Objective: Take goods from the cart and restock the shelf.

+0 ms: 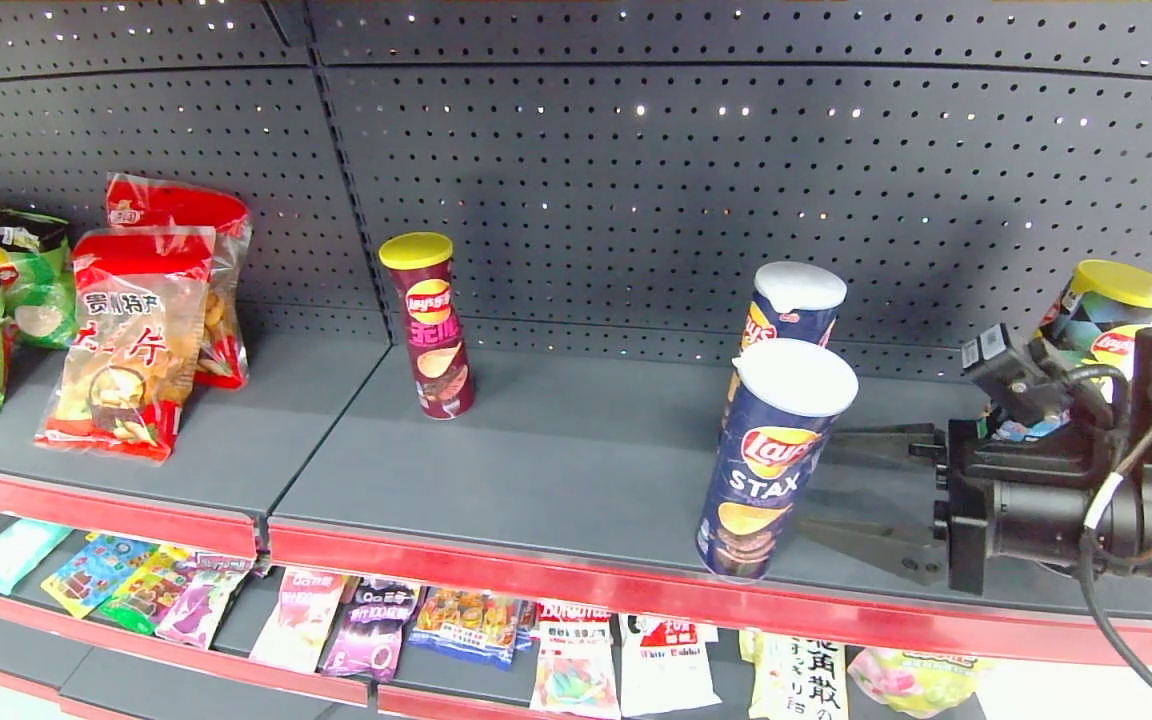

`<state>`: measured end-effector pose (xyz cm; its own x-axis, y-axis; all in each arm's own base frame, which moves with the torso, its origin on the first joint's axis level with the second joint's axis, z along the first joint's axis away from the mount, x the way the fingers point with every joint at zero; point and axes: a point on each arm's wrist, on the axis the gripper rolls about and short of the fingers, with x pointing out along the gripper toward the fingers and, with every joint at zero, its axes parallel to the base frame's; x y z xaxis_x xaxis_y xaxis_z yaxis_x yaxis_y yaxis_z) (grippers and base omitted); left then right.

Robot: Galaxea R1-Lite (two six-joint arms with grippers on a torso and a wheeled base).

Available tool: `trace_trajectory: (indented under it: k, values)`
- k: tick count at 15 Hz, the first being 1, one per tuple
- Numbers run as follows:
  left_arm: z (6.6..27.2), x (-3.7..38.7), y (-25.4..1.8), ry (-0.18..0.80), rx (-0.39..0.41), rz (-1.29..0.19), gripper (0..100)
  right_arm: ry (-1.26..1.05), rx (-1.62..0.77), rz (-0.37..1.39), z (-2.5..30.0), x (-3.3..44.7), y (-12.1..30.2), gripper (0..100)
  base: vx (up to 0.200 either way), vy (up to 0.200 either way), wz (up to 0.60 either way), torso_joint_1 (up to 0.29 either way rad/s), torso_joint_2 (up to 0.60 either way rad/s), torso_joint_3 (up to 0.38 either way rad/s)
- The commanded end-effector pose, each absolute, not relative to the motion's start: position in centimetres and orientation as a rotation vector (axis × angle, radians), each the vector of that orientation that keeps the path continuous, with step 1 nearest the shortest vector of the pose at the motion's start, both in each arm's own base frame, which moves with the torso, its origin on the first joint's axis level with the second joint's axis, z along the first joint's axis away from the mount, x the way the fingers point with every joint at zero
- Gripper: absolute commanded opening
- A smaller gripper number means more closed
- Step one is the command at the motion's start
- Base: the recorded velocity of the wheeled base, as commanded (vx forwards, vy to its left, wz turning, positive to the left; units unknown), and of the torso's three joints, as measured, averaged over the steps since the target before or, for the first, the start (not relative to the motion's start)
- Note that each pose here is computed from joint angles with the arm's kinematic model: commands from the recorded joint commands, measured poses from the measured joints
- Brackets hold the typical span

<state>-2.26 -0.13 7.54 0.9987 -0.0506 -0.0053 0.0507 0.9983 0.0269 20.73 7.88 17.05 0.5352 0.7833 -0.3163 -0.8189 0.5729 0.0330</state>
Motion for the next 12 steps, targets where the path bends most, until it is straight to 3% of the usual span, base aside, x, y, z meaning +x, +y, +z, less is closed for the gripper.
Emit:
trace_trajectory:
  k: [1,12]
  values:
    - [7.5,-2.3,-0.1,0.004,0.027,-0.049,100,0.325,-0.125,0.972,16.8,20.9,8.2,100,0.000,0.000,0.00,0.000,0.00,0.000]
    - [7.5,-2.2,-0.1,0.005,0.027,-0.051,100,0.315,-0.147,1.003,16.8,22.8,9.6,100,0.000,0.000,0.00,0.000,0.00,0.000]
